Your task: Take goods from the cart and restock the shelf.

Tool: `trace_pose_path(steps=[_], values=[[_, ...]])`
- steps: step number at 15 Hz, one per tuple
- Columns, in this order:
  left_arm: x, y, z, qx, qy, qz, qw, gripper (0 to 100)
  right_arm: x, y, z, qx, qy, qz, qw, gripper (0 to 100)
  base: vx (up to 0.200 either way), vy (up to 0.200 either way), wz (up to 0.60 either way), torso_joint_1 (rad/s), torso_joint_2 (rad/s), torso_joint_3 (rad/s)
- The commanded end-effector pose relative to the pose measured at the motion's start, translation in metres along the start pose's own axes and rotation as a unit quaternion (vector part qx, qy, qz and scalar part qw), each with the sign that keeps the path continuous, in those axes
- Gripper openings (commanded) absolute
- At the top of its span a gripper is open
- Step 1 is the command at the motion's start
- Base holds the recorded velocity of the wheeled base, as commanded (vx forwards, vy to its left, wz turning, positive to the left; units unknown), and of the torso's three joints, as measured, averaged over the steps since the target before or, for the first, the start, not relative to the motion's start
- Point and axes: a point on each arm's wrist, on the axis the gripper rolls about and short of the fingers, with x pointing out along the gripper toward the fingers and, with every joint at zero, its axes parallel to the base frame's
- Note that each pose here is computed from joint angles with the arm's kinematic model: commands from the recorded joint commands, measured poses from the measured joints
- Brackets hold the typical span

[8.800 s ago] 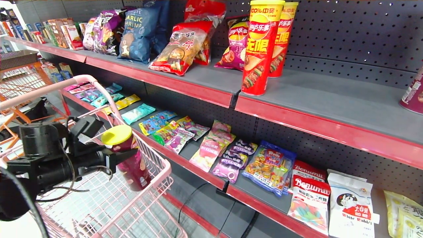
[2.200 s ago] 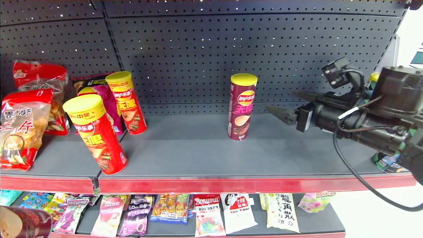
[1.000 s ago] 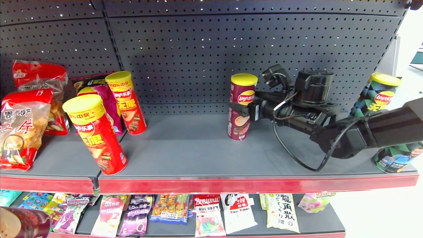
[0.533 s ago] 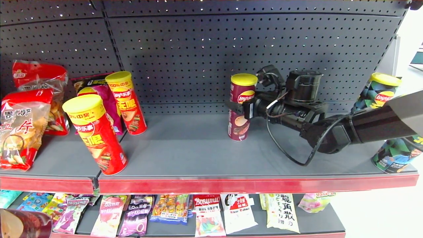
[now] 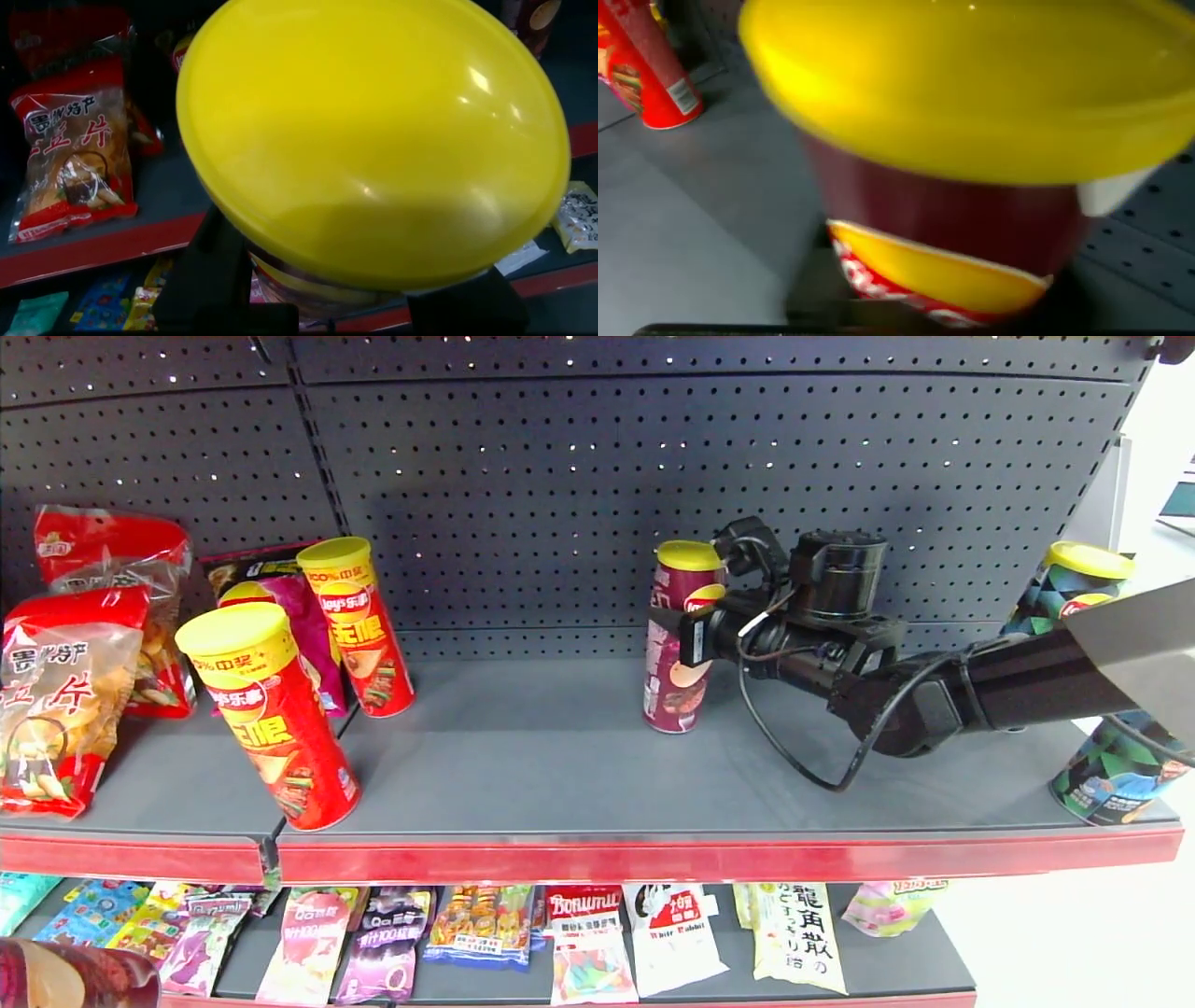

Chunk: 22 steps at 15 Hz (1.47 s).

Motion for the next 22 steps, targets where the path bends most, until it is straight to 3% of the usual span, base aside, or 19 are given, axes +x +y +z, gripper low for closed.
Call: trace_pose_path(steps=[1, 6, 10, 22], values=[[0.000, 0.000, -0.002, -0.001, 0.003, 0.000, 1.0000, 0, -0.006, 0.008, 0.008, -0.002, -0.007, -0.007, 1.000, 0, 0.000, 0.000, 0.00, 0.000, 0.00, 0.000], [0.001, 0.000, -0.001, -0.001, 0.002, -0.001, 1.0000, 0, -0.060, 0.048, 0.025, -0.001, 0.011, -0.038, 0.999, 0, 0.000, 0.000, 0.00, 0.000, 0.00, 0.000], [0.003, 0.001, 0.000, -0.002, 0.007, -0.002, 1.0000, 0, -0.095, 0.058, 0.031, -0.003, 0.013, -0.065, 0.998, 0, 0.000, 0.000, 0.00, 0.000, 0.00, 0.000], [0.003, 0.001, 0.000, -0.003, 0.008, -0.001, 1.0000, 0, -0.083, 0.090, -0.001, 0.013, 0.061, -0.132, 0.989, 0, 0.000, 0.000, 0.00, 0.000, 0.00, 0.000]])
